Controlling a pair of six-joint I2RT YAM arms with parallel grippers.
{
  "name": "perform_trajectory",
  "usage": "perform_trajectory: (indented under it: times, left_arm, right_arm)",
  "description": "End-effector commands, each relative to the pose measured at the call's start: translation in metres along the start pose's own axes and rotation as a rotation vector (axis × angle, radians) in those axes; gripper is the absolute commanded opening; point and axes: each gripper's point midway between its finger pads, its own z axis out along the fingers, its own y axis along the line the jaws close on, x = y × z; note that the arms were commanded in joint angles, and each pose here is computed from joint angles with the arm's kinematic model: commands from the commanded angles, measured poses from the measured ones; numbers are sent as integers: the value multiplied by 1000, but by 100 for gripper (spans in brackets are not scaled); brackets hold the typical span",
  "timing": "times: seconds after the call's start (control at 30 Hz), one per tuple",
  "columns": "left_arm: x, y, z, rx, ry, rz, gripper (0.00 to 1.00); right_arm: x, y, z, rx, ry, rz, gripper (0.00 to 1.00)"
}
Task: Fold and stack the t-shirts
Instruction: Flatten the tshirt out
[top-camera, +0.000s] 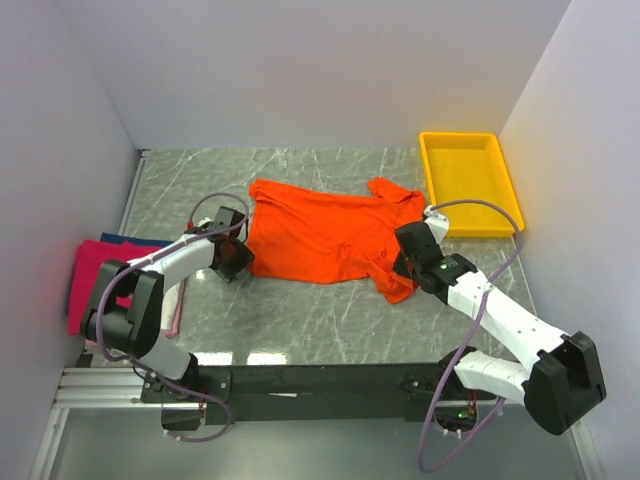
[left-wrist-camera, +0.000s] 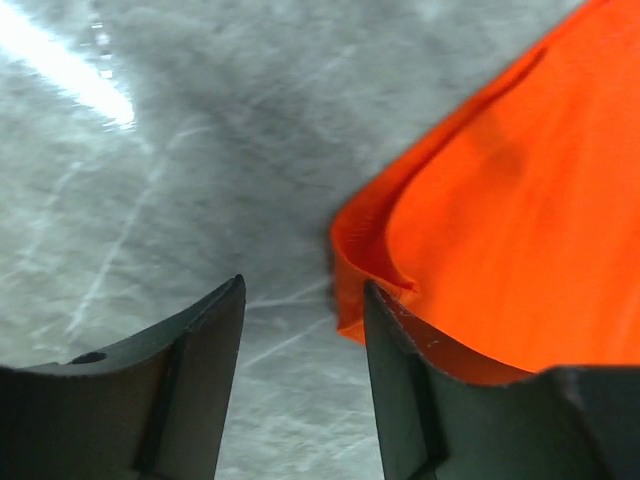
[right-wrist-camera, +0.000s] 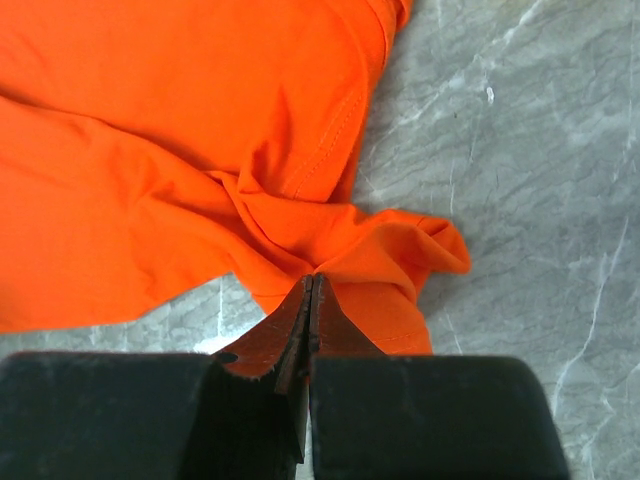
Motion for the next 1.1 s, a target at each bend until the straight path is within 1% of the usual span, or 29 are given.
perform_trajectory:
  times: [0.0, 0.03, 0.07, 0.13, 0.2, 0.3, 0.5, 0.63, 0.7, 0.9, 1.07]
  left_arm:
    - [-3, -21, -6, 95, -6, -26, 55]
    - [-2, -21, -6, 98, -3, -21, 51]
    - [-1, -21, -6, 105, -3, -24, 51]
    - [1, -21, -6, 109, 7, -26, 45]
    - [2, -23, -8, 123, 12, -29, 43]
    - [2, -25, -17, 167, 6, -41, 42]
    - [-6, -27, -30, 178, -26, -31, 43]
    - [-2, -30, -30, 153, -29, -4, 50]
    - [2, -27, -27, 119, -32, 13, 52]
    - [5, -19, -16, 56, -34, -19, 43]
    - [3, -12, -5, 2, -57, -39, 40]
  right_arm:
    - [-3, 1, 1, -15, -19, 15, 0]
    - [-2, 1, 1, -15, -18, 14, 0]
    - [-2, 0, 1, -11, -19, 15, 0]
    - [-1, -1, 2, -11, -17, 14, 0]
    - [-1, 0, 2, -15, -15, 12, 0]
    - [0, 1, 3, -15, -11, 13, 0]
    - [3, 3, 6, -21, -2, 13, 0]
    - [5, 2, 6, -20, -1, 19, 0]
    - [6, 2, 7, -21, 1, 23, 0]
    - [7, 1, 7, -20, 3, 26, 0]
    - [6, -1, 5, -19, -2, 31, 0]
